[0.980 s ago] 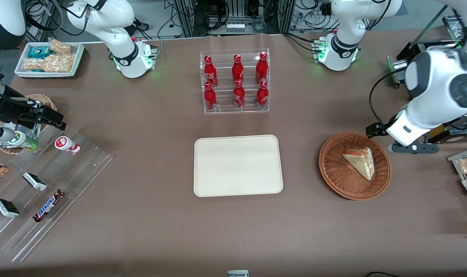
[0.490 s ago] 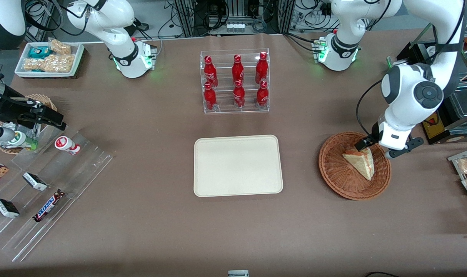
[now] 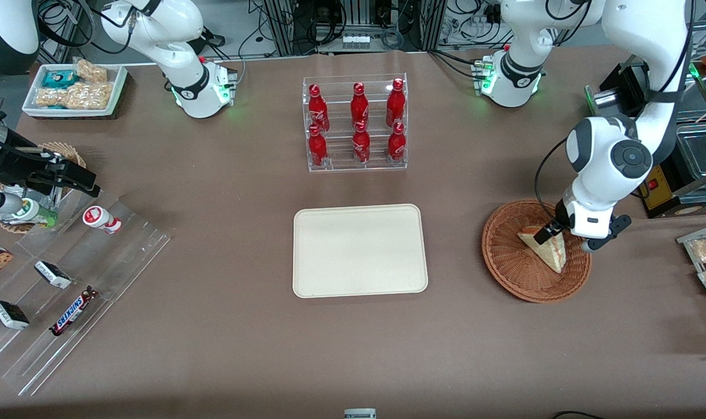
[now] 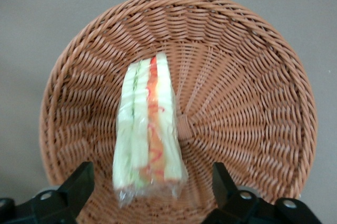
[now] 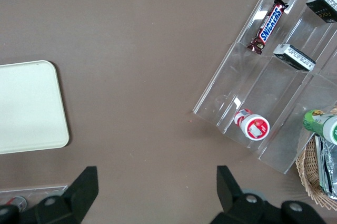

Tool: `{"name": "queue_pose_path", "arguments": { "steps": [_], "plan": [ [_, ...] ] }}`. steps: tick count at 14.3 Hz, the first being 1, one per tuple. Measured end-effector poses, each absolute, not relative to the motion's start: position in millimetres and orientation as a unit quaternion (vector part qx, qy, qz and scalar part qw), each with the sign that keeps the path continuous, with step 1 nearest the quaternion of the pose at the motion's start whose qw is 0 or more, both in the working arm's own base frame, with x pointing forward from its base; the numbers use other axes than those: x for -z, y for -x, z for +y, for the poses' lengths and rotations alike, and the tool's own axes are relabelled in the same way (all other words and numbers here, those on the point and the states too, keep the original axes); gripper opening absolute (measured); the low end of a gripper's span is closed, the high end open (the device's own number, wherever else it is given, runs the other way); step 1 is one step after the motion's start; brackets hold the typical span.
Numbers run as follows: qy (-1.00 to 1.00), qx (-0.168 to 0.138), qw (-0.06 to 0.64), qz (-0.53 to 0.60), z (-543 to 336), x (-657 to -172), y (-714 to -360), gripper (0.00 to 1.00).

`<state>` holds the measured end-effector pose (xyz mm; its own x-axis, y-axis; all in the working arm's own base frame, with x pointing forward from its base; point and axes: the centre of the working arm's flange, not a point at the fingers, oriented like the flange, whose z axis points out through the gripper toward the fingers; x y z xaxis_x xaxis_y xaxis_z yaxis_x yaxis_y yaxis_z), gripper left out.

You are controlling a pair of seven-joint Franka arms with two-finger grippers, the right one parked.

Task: Place sandwich from basket to tray
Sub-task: 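Lower the open left gripper over the wrapped sandwich and close on it, then lift the sandwich out of the basket and carry it over the tray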

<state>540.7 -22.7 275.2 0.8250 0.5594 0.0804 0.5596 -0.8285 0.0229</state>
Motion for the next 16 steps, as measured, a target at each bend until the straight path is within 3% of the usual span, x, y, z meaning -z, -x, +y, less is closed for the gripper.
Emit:
{"name": "queue_pose_path", "arguments": {
  "steps": [1, 2, 6, 8, 10, 13, 16],
  "plan": [
    [0.955, 0.042, 0.001, -0.295, -21.5, -268.0, -541.8, 0.96],
    [0.954, 0.041, 0.002, -0.297, -20.1, -263.1, -542.5, 0.88],
    [0.954, 0.030, 0.006, -0.298, -18.7, -261.7, -541.9, 0.43],
    [0.956, 0.006, 0.015, -0.294, -24.7, -272.4, -546.2, 0.30],
    [0.962, -0.005, 0.019, -0.274, -50.7, -302.4, -563.6, 0.25],
    [0.970, 0.007, 0.014, -0.241, -126.9, -347.5, -584.4, 0.22],
    [0.983, 0.019, 0.003, -0.182, -227.0, -350.9, -584.8, 0.15]
  ]
}}
